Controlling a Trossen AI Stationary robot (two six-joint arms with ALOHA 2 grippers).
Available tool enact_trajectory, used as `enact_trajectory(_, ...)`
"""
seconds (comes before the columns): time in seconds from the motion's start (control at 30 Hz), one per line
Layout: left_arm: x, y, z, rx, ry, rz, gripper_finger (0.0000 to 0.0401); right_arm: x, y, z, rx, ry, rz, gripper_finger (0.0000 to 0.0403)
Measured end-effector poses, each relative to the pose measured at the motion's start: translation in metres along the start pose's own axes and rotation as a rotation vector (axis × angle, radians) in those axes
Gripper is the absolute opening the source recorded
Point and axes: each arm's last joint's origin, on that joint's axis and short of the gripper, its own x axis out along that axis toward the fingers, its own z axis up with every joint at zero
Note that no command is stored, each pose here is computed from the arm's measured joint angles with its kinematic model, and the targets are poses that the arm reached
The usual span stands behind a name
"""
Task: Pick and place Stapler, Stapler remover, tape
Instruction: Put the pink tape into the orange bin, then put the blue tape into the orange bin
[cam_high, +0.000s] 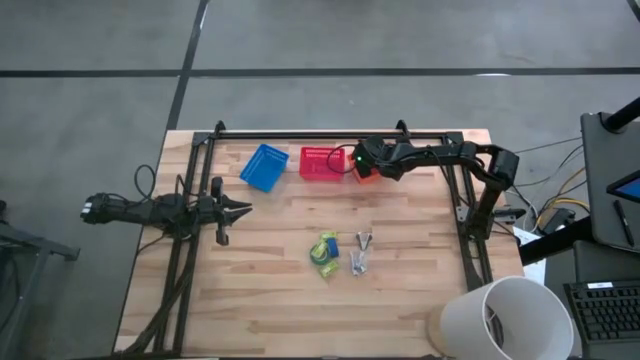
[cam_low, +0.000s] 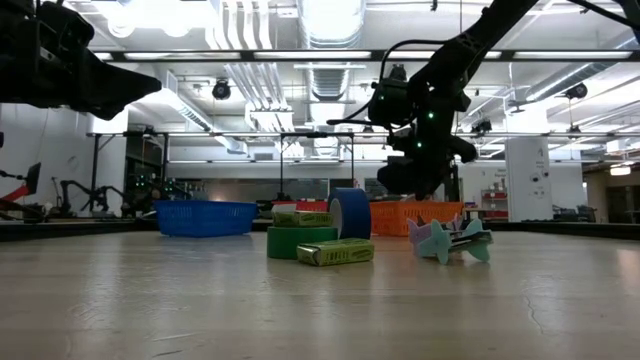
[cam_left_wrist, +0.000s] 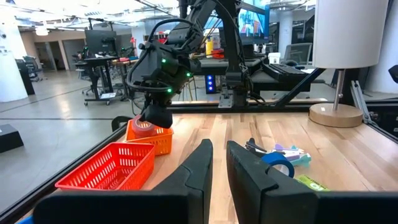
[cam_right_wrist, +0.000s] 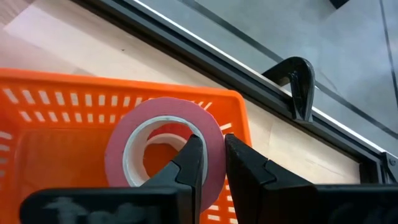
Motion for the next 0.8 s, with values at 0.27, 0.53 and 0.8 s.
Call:
enact_trajectory(0.27,0.0,0.0,0.0,0.0,0.0,-0.001,0.0051,0.0016,-0.0006,0.0,0.002,0.003,-0.003,0.0052)
enact_trajectory(0.53,0.0,0.0,0.0,0.0,0.0,0.0,0.0051,0.0026,-0.0005,-0.0015,0.0,0.005,-0.005,0.0059)
enact_trajectory(0.8,0.0,0.0,0.0,0.0,0.0,0.0,0.0051,0.0025,-0.0016,-0.0007,0.004,-0.021,-0.047,0.013)
